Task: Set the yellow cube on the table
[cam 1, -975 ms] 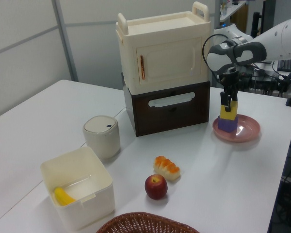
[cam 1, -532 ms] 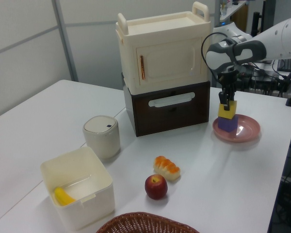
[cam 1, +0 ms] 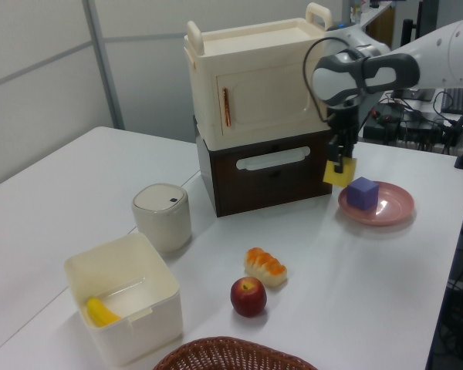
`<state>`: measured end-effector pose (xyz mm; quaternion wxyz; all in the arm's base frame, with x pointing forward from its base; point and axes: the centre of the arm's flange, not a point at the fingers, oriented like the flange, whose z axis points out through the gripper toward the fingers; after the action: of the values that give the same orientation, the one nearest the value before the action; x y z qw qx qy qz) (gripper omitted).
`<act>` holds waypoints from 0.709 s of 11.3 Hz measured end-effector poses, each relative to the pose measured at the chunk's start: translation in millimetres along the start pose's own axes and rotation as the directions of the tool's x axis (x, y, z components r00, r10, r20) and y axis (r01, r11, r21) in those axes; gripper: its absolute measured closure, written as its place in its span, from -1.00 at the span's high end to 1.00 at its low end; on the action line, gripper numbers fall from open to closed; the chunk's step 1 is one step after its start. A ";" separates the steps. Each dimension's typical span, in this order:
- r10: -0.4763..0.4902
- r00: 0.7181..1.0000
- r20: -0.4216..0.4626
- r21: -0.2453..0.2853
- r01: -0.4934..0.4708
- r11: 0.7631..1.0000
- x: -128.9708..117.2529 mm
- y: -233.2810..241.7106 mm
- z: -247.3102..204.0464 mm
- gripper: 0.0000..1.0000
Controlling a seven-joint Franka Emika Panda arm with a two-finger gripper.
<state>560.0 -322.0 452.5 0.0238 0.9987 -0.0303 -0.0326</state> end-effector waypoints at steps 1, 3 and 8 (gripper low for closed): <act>0.010 1.000 -0.001 -0.001 -0.010 1.000 10.6 -22.2 -1.1 0.09; 0.029 1.000 -0.002 -0.004 -0.029 1.000 27.1 -62.0 -2.0 0.43; 0.062 0.998 0.017 -0.006 -0.062 0.998 52.0 -138.3 8.5 1.00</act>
<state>619.4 -187.8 433.8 0.0276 0.9969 -0.0616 -0.0404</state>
